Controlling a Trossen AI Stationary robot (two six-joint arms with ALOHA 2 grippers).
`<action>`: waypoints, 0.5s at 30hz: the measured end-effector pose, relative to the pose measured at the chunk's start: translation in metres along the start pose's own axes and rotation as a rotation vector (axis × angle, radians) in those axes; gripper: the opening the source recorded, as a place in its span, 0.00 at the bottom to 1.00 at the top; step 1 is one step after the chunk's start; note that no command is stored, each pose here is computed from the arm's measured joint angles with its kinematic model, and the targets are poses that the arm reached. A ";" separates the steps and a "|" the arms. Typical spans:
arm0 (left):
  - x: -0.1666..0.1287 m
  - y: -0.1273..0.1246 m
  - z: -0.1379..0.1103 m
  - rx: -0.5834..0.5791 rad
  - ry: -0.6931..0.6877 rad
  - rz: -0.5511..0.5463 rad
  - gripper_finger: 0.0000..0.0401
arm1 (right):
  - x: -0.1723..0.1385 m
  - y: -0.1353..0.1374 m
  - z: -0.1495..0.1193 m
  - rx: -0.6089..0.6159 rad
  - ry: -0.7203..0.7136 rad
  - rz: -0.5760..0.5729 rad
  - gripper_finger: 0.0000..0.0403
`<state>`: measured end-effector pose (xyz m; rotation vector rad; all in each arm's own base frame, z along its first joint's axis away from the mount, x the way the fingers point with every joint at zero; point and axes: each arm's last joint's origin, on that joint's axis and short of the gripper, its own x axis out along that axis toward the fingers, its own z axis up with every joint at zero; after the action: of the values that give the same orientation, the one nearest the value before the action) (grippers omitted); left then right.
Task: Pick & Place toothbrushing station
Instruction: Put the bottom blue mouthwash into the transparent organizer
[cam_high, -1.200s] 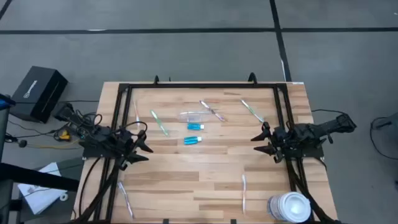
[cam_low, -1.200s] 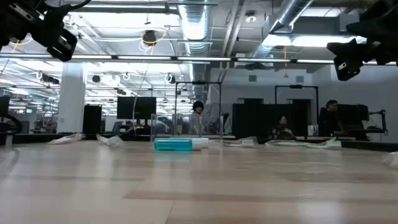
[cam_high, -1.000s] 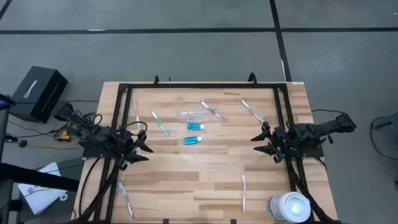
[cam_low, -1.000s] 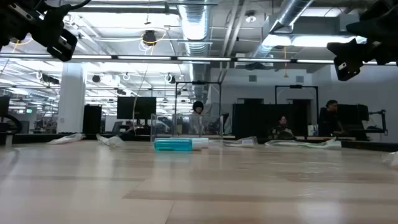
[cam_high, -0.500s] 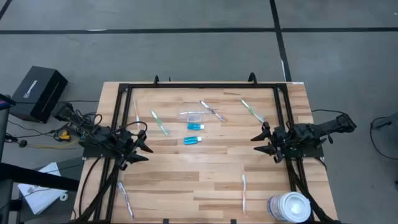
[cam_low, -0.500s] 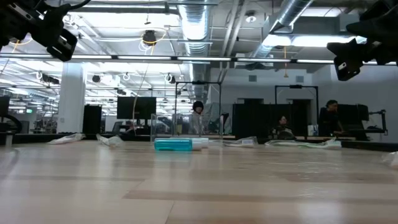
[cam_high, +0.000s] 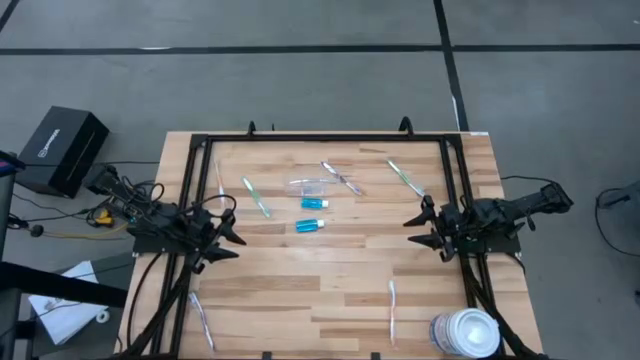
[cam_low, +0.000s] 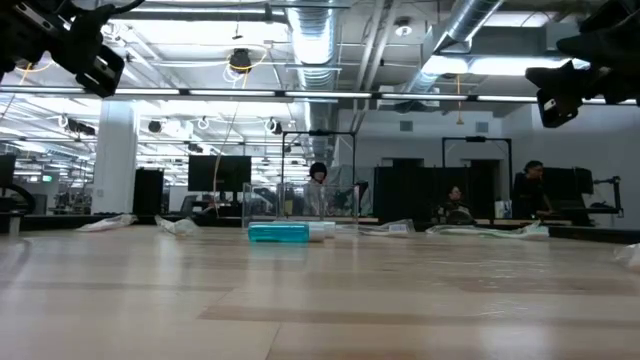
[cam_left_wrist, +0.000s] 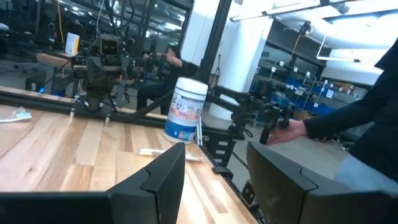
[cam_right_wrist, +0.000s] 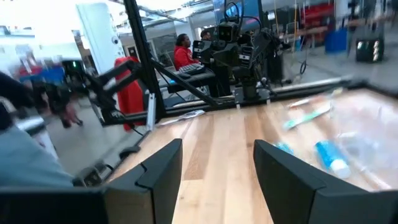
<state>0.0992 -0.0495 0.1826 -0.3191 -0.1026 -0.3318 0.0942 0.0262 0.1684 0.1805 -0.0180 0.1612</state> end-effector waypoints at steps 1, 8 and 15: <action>0.000 0.000 0.002 -0.005 -0.020 0.007 0.42 | 0.000 0.000 0.000 -0.049 -0.002 -0.002 0.47; -0.005 -0.005 0.029 -0.075 -0.312 -0.001 0.42 | -0.001 0.001 0.016 -0.328 -0.159 -0.060 0.47; -0.019 -0.009 0.057 -0.077 -0.628 -0.062 0.42 | -0.022 0.005 0.062 -0.274 -0.686 -0.100 0.47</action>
<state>0.0756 -0.0335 0.2364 -0.4889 -0.7189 -0.2881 0.0710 0.0163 0.2295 -0.0442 -0.7098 -0.0101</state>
